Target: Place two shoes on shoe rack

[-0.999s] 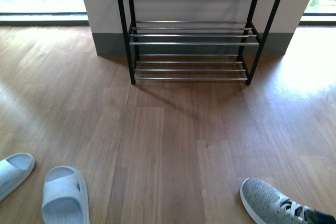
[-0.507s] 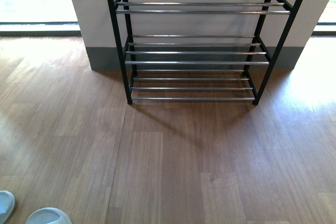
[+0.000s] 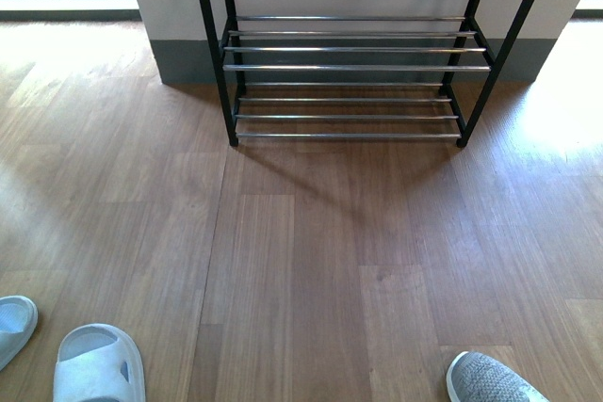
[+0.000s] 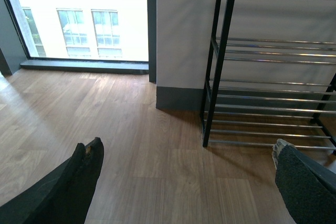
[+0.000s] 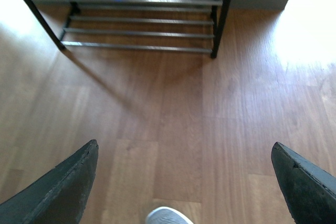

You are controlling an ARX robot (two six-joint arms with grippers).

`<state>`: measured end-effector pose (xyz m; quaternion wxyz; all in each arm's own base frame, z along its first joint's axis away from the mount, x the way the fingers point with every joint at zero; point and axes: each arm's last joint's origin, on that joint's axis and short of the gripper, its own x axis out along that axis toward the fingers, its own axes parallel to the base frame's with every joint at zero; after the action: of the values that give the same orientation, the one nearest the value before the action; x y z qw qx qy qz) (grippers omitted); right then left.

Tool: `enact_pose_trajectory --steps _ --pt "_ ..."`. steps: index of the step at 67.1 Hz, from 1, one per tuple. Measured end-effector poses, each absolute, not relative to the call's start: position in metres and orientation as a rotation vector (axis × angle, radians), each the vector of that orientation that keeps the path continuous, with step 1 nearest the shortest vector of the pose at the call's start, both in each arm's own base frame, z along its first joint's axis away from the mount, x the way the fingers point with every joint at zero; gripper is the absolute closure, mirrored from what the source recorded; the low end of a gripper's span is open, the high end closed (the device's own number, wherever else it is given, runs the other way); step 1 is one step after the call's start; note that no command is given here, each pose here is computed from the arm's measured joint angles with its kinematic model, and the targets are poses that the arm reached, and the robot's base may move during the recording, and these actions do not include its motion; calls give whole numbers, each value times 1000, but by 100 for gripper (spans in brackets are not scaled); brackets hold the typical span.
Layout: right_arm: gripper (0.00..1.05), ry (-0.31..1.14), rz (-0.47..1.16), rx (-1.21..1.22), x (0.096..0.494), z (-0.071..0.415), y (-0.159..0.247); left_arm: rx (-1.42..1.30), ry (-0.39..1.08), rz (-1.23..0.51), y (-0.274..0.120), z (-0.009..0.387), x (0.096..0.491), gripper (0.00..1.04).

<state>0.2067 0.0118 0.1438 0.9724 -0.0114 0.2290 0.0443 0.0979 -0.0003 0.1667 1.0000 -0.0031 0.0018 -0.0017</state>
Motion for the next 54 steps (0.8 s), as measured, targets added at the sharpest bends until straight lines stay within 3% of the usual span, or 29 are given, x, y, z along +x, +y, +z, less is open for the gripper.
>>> enact_pose_trajectory --steps 8,23,41,54 --pt "9 756 87 -151 251 71 6 -6 4 -3 0 167 98 9" --pt "9 1029 68 -293 253 -5 -17 -6 4 -3 0 167 98 9" --pt "9 1265 40 -470 233 -60 -61 -6 4 -3 0 167 98 9" --pt "9 1369 68 -554 222 -70 -84 -6 4 -4 0 167 98 9"
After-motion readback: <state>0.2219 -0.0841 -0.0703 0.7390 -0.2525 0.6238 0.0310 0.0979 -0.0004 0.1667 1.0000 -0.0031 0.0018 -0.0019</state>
